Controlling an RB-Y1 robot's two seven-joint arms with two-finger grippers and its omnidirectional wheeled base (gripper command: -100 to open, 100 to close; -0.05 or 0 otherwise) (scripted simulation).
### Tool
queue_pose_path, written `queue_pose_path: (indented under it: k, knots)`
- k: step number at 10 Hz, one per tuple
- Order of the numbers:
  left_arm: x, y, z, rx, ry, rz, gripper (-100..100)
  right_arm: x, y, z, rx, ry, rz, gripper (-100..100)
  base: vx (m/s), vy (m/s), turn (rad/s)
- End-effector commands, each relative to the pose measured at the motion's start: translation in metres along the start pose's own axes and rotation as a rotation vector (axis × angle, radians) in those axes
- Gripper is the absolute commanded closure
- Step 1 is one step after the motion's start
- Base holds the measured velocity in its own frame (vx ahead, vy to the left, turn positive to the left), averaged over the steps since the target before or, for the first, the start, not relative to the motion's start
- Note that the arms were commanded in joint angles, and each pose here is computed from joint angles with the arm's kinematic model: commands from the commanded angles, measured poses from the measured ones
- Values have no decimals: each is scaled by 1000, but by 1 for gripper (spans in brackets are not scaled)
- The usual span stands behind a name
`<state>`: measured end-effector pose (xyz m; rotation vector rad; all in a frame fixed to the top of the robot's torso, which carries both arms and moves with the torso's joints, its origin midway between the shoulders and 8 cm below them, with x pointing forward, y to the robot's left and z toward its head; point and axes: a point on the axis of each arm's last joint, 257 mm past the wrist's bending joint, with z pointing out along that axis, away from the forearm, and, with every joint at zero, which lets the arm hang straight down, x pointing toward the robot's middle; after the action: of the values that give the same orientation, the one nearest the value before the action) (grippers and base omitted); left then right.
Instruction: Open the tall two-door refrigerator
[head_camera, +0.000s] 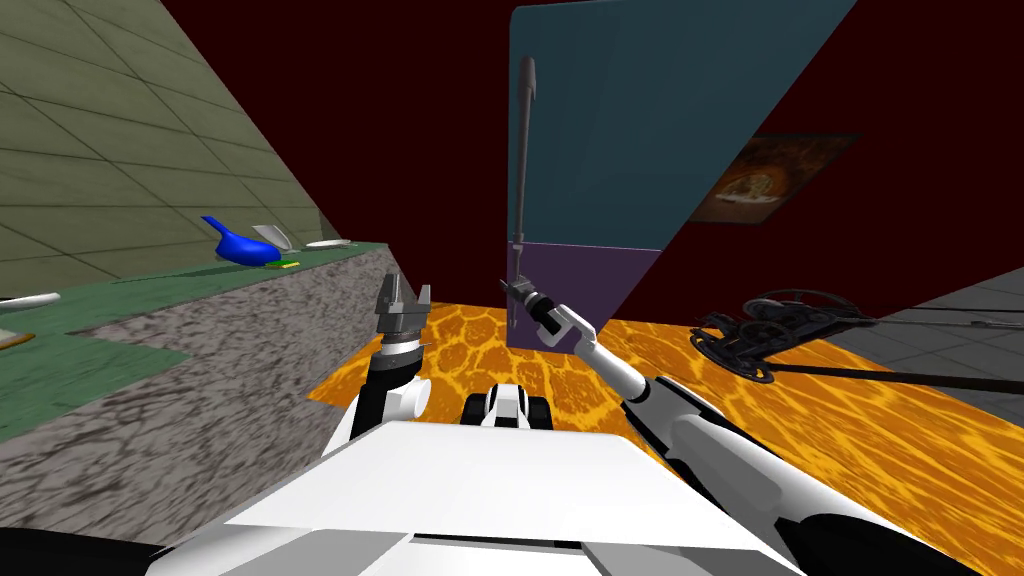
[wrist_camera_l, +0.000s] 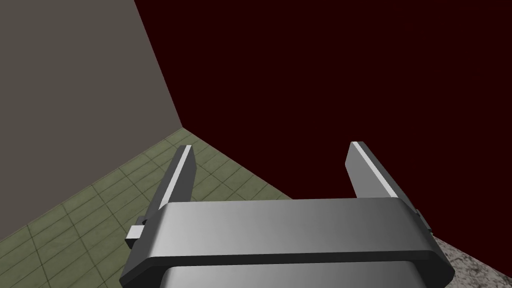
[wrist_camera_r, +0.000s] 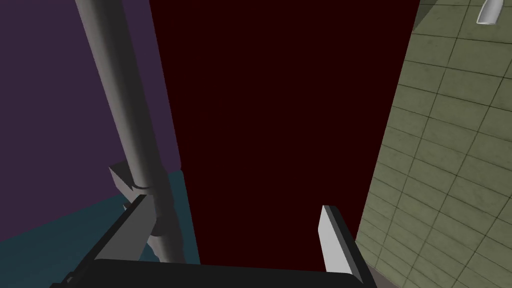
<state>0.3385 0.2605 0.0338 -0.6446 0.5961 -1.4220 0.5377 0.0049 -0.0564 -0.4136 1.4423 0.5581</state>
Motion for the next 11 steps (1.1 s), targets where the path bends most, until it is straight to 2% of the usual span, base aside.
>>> queue_pose_path:
  k: [1, 3, 4, 6, 7, 8, 9, 11]
  knots:
    - [0, 0, 0, 0, 0, 0, 0, 1, -10, 11, 20, 25, -97, -100, 17, 99, -65]
    - [0, 0, 0, 0, 0, 0, 0, 13, -36, 18, 73, 85, -241, -100, 12, 118, -126]
    - [0, 0, 0, 0, 0, 0, 0, 4, -33, 23, 68, 70, -250, -100, 15, 121, -68]
    - [0, 0, 0, 0, 0, 0, 0, 6, -62, 29, 126, 115, -390, -100, 3, 131, -109]
    - [0, 0, 0, 0, 0, 0, 0, 0, -60, 32, 123, 105, -396, -100, 9, 118, -59]
    - [0, 0, 0, 0, 0, 0, 0, -4, -74, 35, 152, 119, -464, -100, 12, 109, -78]
    - [0, 0, 0, 0, 0, 0, 0, -4, -74, 35, 152, 119, -464, -100, 5, 80, -46]
    - [0, 0, 0, 0, 0, 0, 0, -16, -102, 40, 211, 143, -589, -100, 6, 93, -106]
